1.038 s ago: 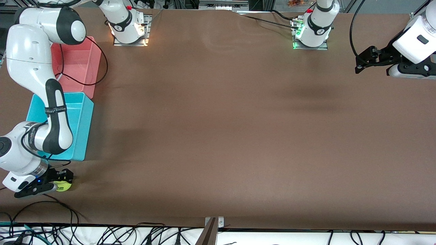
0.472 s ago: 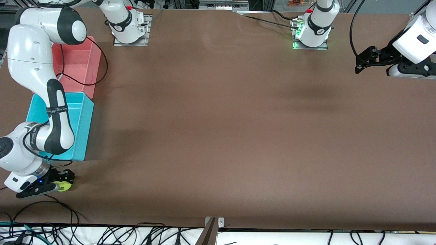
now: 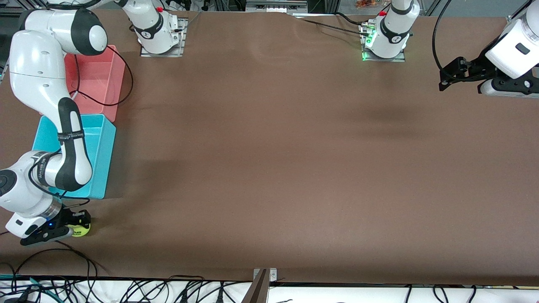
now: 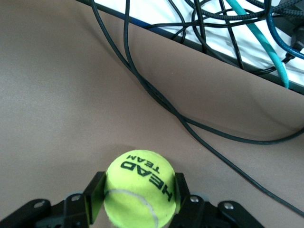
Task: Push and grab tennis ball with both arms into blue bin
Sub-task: 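Close the right gripper around the tennis ball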
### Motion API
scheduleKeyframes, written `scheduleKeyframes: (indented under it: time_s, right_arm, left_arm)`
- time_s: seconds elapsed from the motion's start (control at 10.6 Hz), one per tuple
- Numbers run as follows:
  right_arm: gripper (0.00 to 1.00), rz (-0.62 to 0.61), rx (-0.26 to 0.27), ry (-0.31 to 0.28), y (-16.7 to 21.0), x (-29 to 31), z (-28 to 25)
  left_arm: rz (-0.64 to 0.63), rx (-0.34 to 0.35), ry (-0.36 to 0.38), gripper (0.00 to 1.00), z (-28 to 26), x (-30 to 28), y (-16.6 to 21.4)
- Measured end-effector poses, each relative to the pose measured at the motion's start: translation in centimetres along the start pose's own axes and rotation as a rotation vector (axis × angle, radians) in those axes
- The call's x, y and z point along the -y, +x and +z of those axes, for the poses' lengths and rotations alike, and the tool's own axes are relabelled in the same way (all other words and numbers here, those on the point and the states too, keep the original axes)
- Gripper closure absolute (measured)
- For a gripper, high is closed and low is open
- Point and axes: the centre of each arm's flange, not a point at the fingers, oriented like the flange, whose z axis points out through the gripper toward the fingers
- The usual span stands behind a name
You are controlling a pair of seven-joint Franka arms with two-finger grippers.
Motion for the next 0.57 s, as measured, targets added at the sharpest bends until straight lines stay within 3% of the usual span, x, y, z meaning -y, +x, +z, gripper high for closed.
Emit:
scheduleKeyframes:
  time_s: [0.57]
  right_arm:
    - [0.37, -0.010, 0.003, -0.006, -0.01, -0.01, 0.01]
  left_arm:
    - [0.000, 0.000, 0.000, 0.00, 0.00, 0.00, 0.00]
